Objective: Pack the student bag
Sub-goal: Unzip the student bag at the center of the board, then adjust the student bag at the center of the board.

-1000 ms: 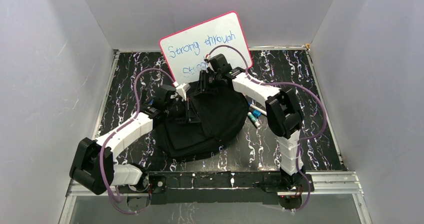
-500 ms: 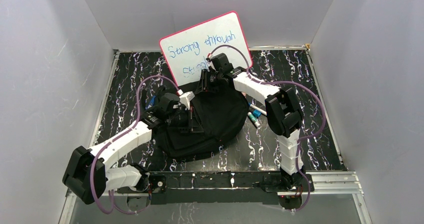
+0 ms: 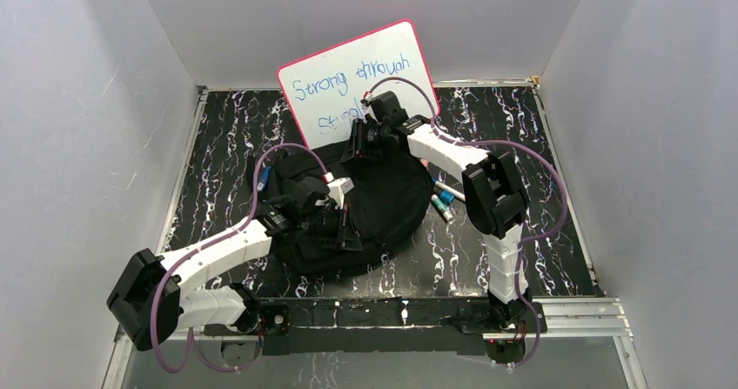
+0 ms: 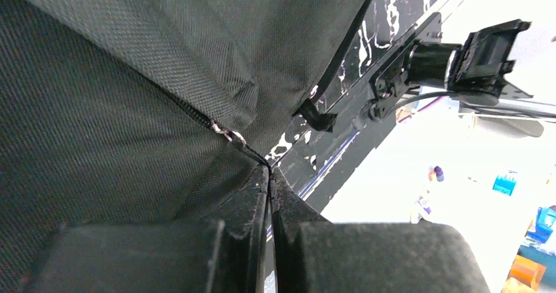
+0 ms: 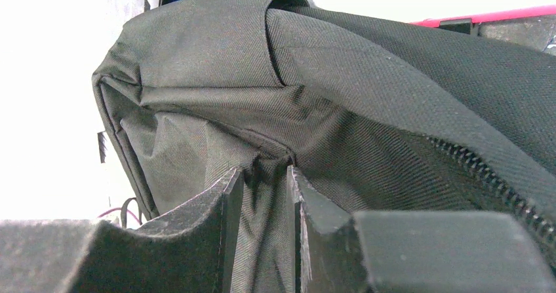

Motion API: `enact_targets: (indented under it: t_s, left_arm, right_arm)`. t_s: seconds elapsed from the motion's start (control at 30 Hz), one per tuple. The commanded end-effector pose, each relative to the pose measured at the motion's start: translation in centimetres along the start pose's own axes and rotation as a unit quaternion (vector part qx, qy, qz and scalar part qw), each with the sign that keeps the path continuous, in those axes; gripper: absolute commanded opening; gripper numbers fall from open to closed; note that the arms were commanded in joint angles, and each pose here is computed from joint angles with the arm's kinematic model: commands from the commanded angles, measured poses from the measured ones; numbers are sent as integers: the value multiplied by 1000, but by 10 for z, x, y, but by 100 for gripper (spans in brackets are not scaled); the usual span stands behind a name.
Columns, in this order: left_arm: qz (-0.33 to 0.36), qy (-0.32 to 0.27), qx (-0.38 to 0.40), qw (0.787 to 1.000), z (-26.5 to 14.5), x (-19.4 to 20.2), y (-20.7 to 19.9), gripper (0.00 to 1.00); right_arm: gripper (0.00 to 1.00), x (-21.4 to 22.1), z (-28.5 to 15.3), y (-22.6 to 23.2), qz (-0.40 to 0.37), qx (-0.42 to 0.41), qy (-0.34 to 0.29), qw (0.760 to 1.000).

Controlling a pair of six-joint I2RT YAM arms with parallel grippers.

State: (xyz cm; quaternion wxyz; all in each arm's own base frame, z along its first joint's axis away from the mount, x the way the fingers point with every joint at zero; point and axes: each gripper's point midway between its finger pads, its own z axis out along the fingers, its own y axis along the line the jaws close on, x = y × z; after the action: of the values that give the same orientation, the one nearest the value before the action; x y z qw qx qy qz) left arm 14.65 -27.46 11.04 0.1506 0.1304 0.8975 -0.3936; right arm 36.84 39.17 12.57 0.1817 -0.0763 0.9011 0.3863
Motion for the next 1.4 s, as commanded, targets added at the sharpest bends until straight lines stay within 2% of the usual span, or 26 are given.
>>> enact_targets:
  t_s: [0.0,0.2,0.27,0.37,0.5,0.6,0.73,0.87,1.03,1.2,1.37]
  left_arm:
    - [-2,27,8,1000,0,22,-5,0]
    - [-3,6,-38,999,-5,18,10,1]
    - [-1,-14,-62,998,-11,10,14,13]
    - [1,-52,-88,995,-22,-5,16,36]
    - [-3,-102,-117,988,-41,-26,15,50]
    - [-12,-141,-144,979,-58,-40,19,56]
    - [-35,-199,-187,961,-86,-67,34,62]
    - [-96,-237,-200,946,-111,-91,59,65]
    - [-165,-243,-197,935,-133,-121,71,69]
    - [-184,-231,-241,925,-142,-140,76,79]
    - [-165,-260,-245,920,-152,-144,76,88]
  right_arm:
    - [39,-21,-9,17,-16,-23,-31,999]
    - [43,-27,-21,25,-29,-25,-43,998]
    - [46,-32,-30,31,-43,-24,-53,997]
    - [50,-37,-44,33,-70,-10,-66,995]
    - [56,-45,-73,32,-118,30,-90,988]
    - [65,-57,-100,13,-155,106,-121,975]
    - [88,-67,-139,-16,-179,199,-155,951]
    - [98,-60,-162,-34,-209,237,-163,935]
    - [99,-44,-170,-51,-220,245,-151,932]
    - [99,-30,-173,-46,-230,220,-140,938]
    - [99,-19,-173,-33,-233,180,-131,947]
